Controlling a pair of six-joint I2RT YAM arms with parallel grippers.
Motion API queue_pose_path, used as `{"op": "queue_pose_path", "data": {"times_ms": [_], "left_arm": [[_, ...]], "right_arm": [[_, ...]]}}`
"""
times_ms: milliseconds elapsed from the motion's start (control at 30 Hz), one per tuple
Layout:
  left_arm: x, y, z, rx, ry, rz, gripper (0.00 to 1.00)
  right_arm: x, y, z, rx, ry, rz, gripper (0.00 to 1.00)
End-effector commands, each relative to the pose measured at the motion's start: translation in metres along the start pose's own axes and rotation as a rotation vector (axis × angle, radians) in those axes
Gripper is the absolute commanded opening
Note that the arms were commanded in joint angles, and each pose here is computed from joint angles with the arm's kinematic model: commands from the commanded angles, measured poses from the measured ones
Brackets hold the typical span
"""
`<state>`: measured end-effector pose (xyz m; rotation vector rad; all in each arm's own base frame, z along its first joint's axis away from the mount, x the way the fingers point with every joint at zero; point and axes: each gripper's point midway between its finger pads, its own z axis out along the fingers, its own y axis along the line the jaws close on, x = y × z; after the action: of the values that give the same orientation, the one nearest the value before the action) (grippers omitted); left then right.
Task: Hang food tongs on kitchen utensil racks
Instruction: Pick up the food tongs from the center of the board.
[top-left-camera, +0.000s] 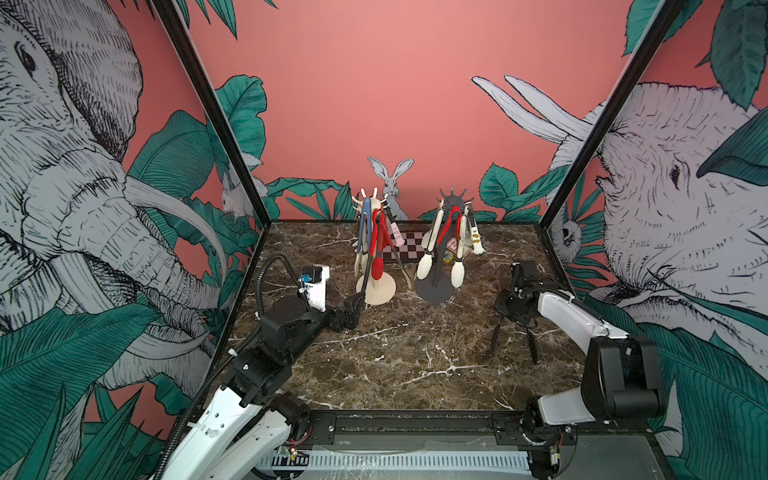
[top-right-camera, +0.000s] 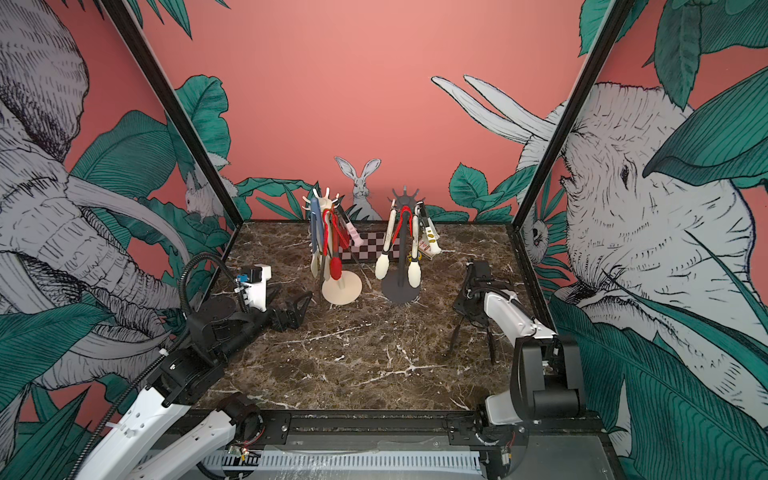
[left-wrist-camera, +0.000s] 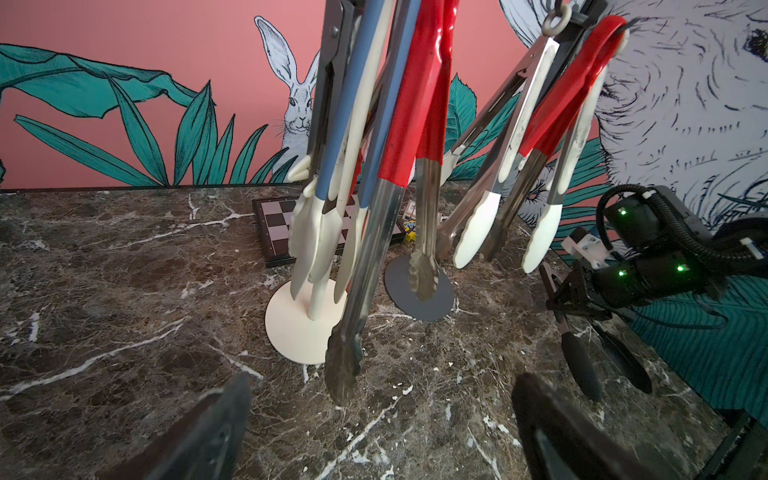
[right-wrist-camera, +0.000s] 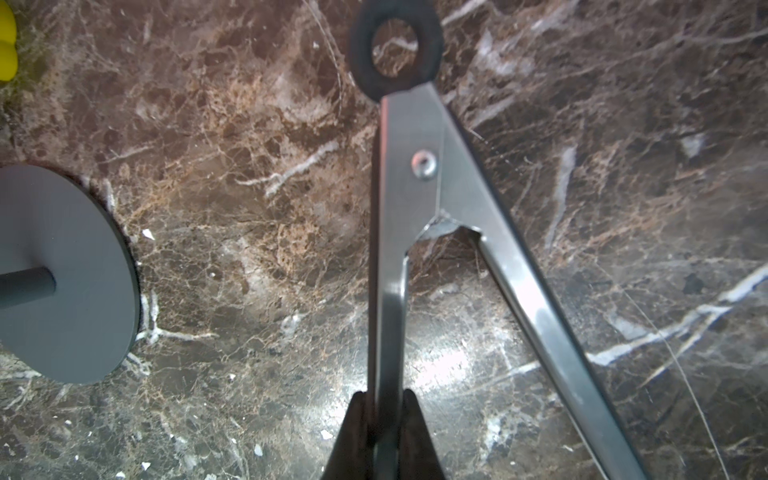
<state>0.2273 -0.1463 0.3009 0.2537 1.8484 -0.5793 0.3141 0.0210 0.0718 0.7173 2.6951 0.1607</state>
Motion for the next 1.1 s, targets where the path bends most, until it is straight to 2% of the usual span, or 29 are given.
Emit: {"op": "queue_pose_path", "data": {"times_ms": [0,700,1067], "left_arm": [[-0.006,0.000,0.000,-0.001,-0.036,-0.009,0.99],[0.003,-0.001,0.013,0.014,-0.023,0.006,0.99],[0.007,-0.004,0.016,0.031,-0.013,0.011,0.99]], "right_arm": [[-0.013,0.007,-0.019,-0.024,-0.051,-0.008,0.00],[-0.021,0.027,-0.059,-0.063,-0.132,-0.079,0.00],[-0.025,0.039,-0.092,-0.097,-0.227,-0.109,0.00]]}}
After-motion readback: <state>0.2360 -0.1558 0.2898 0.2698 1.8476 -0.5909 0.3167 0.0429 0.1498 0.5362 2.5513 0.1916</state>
